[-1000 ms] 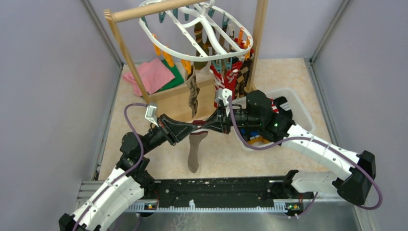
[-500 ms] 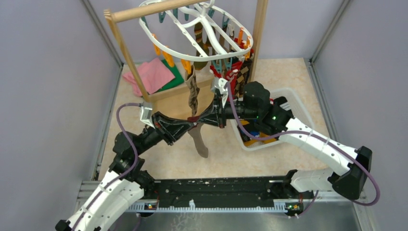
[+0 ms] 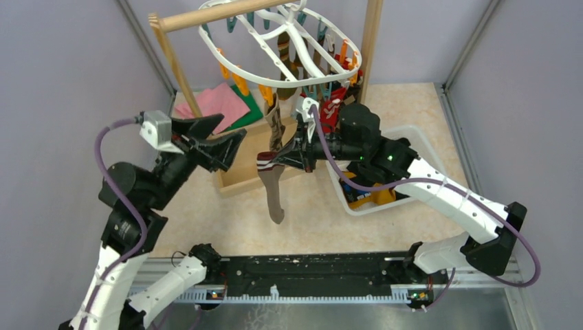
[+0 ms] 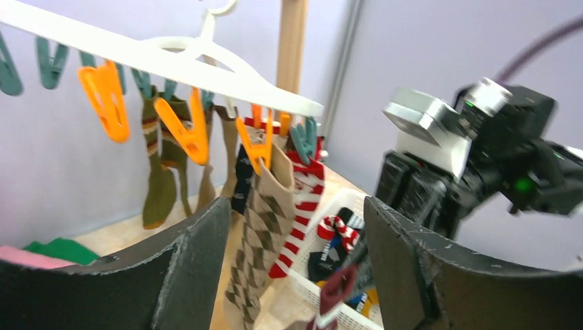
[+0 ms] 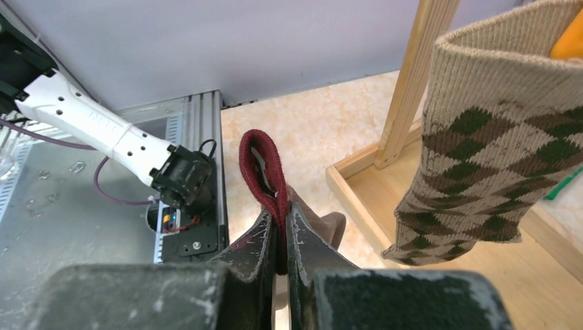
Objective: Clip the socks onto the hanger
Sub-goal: Open the clamp at the hanger.
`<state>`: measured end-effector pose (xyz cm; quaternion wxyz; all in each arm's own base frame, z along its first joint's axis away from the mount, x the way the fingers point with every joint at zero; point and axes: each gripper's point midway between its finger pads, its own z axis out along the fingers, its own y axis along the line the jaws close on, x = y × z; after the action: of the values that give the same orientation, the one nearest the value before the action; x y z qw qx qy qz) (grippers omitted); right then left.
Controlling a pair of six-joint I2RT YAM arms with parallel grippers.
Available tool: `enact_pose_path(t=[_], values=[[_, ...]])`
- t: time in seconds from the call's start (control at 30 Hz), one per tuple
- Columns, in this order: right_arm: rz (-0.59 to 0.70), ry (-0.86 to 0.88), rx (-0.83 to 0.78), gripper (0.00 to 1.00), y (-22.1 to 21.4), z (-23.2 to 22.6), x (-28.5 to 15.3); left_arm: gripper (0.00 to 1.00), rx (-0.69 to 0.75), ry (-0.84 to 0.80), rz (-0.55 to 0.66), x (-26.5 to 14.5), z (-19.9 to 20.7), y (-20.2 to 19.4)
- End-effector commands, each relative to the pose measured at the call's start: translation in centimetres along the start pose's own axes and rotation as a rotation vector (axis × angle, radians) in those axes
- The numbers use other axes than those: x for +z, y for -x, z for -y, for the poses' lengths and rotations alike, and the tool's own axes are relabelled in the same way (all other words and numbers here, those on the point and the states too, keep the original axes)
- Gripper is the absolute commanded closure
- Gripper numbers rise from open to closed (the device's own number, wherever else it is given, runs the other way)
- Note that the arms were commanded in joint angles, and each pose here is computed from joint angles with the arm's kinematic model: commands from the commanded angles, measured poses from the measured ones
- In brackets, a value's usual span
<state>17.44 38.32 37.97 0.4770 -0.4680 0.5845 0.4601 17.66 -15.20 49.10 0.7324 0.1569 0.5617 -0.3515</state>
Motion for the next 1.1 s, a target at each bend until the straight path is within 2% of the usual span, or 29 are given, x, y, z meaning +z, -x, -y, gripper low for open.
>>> enact_pose_path(t=[0.0, 0.17, 0.23, 0.4, 0.67, 0.77, 0.93, 1.07], values=[[0.037, -0.049, -0.044, 1.00, 2.3, 0.1, 0.5, 0.20, 0.018, 0.153, -0.145, 2.2, -3.2, -1.9], [0.057, -0.134, -0.041, 1.00, 3.1, 0.6, 1.3, 0.03, 0.026, 0.173, -0.064, 4.2, -3.4, 1.2], [0.073, -0.170, -0.025, 1.00, 3.5, 0.9, 1.5, 0.02, 0.024, 0.204, -0.038, 5.1, -3.9, 2.4], [0.099, -0.221, 0.005, 1.00, 4.1, 1.5, 1.6, 0.01, 0.011, 0.216, -0.047, 6.9, -4.2, 3.5], [0.111, -0.238, 0.019, 1.00, 3.8, 1.4, 1.1, 0.02, -0.047, 0.265, -0.102, 7.0, -5.5, 2.4], [0.107, -0.233, 0.020, 1.00, 3.5, 1.3, 0.9, 0.02, -0.064, 0.237, -0.147, 7.0, -5.5, 1.3], [0.101, -0.234, 0.017, 1.00, 3.0, 1.2, 0.5, 0.08, -0.131, 0.200, -0.206, 6.5, -6.5, -0.3], [0.101, -0.232, 0.015, 1.00, 2.7, 1.0, 0.2, 0.14, -0.175, 0.152, -0.202, 6.7, -7.0, -0.2]])
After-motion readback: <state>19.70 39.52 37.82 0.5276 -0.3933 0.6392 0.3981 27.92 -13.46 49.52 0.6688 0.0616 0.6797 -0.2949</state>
